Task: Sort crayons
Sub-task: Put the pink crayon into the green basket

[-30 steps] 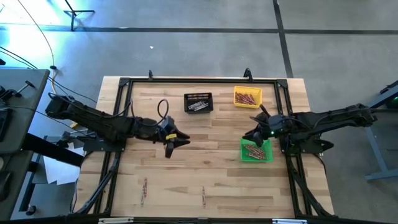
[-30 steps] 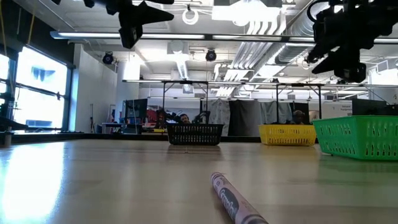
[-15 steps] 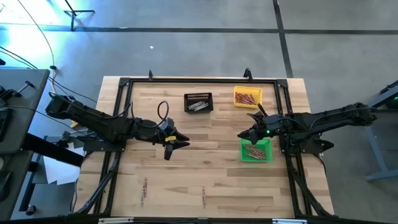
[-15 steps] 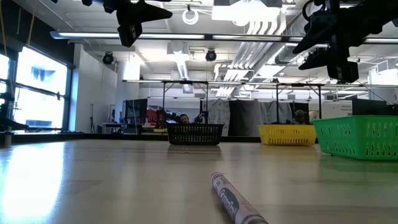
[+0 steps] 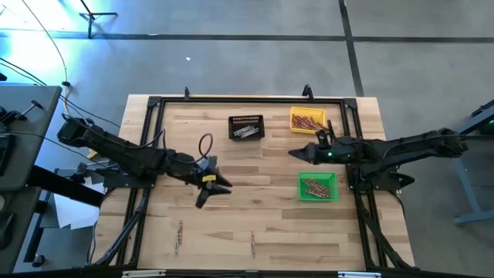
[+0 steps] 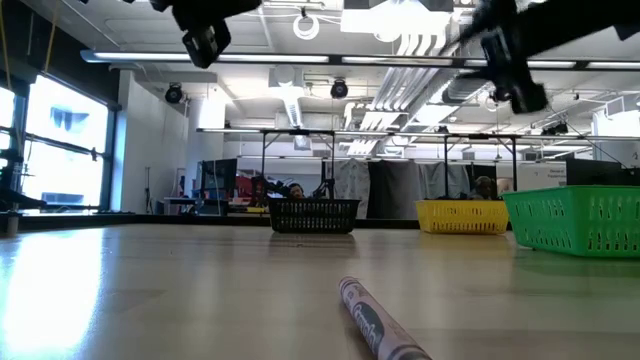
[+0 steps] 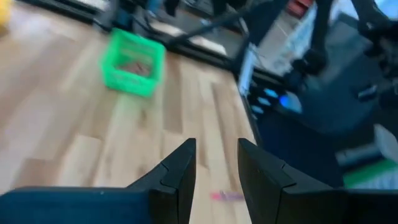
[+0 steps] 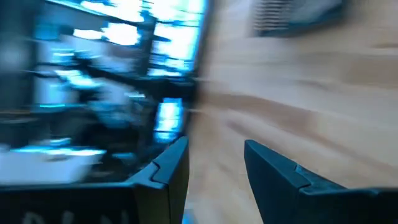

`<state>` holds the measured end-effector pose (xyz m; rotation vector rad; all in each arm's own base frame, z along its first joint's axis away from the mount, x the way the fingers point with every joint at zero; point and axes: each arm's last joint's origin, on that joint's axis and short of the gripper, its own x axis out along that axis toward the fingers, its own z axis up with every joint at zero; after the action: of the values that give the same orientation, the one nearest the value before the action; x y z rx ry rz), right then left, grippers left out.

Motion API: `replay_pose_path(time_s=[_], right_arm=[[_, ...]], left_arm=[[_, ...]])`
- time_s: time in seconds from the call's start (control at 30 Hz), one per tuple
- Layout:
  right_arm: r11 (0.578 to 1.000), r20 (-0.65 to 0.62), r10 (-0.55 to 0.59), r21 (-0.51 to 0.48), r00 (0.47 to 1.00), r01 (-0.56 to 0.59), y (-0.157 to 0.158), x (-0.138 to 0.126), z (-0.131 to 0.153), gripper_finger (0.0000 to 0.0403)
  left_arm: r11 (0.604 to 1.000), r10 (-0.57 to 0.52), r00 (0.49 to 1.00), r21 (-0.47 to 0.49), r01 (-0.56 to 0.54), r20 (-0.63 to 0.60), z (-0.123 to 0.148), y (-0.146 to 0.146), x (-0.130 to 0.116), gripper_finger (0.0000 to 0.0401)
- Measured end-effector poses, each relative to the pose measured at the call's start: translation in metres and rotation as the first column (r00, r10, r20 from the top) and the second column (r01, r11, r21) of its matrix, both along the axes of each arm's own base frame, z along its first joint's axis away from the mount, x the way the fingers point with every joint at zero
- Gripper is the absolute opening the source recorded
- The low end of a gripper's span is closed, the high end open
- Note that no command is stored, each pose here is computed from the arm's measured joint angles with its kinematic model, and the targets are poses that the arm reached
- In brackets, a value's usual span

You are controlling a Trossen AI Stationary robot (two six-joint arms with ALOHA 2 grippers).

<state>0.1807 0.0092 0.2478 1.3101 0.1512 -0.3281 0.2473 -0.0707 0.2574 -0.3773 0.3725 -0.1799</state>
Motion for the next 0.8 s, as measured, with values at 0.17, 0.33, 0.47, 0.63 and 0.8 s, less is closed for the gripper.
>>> replay_pose_path(time_s=[0.17, 0.33, 0.47, 0.63, 0.8], right_arm=[[0.997, 0.189, 0.064, -0.057, 0.980, -0.054, 0.020, 0.034, 0.012, 0.0142], [0.974, 0.001, 0.196, -0.118, 0.981, -0.195, 0.059, 0.085, 0.008, 0.0142], [0.933, -0.223, 0.316, -0.100, 0.922, -0.345, 0.090, 0.120, 0.007, 0.0142], [0.878, -0.435, 0.412, -0.044, 0.800, -0.476, 0.131, 0.149, 0.005, 0.0142], [0.782, -0.443, 0.546, -0.035, 0.711, -0.623, 0.168, 0.181, 0.000, 0.0142]], left_arm=[[0.996, -0.085, 0.994, 0.010, 0.086, -0.063, -0.006, -0.016, -0.007, 0.0103], [0.987, -0.160, 0.982, 0.001, 0.161, -0.100, -0.007, -0.030, -0.017, 0.0103], [0.981, -0.194, 0.968, -0.012, 0.194, -0.160, -0.008, -0.037, -0.028, 0.0103], [0.974, -0.224, 0.951, -0.029, 0.223, -0.212, -0.010, -0.046, -0.038, 0.0103], [0.965, -0.258, 0.936, -0.023, 0.260, -0.239, -0.012, -0.053, -0.044, 0.0096]])
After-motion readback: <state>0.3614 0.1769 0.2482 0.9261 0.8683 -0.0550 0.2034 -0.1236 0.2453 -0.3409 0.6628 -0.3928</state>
